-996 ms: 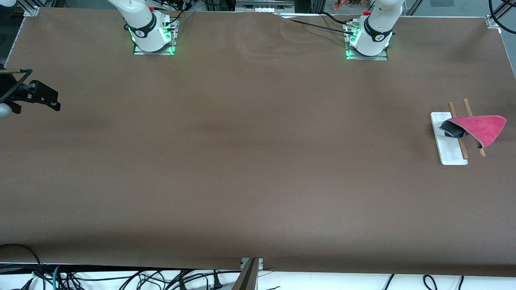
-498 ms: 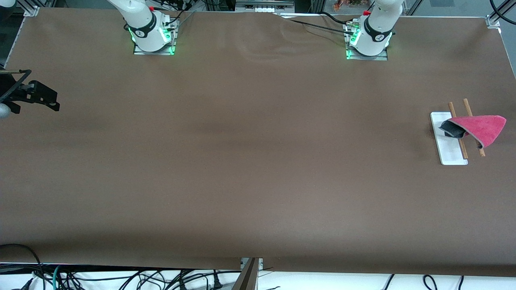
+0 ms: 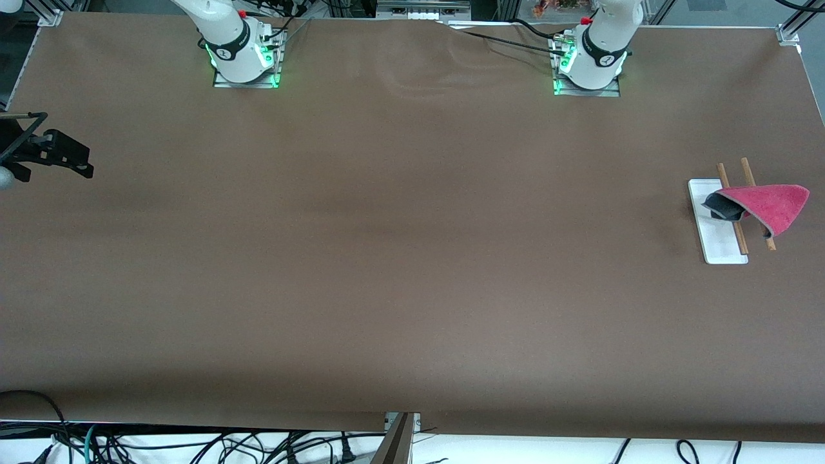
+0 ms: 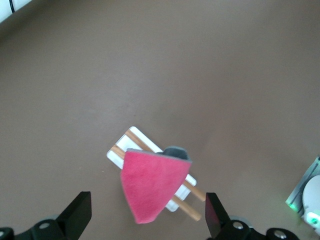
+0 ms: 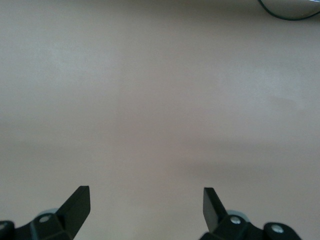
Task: Pass towel and hang on rack
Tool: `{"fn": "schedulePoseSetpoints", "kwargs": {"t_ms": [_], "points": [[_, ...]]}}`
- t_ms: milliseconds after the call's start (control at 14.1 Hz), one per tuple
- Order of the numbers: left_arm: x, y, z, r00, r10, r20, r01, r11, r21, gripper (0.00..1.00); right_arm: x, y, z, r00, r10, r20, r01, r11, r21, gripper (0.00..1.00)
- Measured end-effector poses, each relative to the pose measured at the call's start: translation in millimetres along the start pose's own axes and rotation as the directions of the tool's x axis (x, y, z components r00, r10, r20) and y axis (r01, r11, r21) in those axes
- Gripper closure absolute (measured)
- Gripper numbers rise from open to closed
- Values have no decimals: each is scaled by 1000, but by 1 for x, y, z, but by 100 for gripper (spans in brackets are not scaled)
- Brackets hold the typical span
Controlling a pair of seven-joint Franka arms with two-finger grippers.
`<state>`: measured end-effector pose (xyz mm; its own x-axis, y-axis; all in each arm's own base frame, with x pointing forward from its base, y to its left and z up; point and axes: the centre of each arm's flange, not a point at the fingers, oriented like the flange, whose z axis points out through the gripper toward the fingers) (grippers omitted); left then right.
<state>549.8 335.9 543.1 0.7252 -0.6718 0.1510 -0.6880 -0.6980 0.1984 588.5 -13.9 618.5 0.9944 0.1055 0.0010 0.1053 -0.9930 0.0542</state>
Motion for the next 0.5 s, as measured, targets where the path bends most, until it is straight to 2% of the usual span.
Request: {"fn": "schedulePoseSetpoints", "kwargs": {"t_ms": [213,498], "points": [[48,51,0,980,-192,51,191,981,20,0,0,0,0,1000,0,0,0,1000,0,0],[99,117,-4,901,-423,91,416,905,88,0,0,0,0,1000,1,1,-1,1000,0,0]]}}
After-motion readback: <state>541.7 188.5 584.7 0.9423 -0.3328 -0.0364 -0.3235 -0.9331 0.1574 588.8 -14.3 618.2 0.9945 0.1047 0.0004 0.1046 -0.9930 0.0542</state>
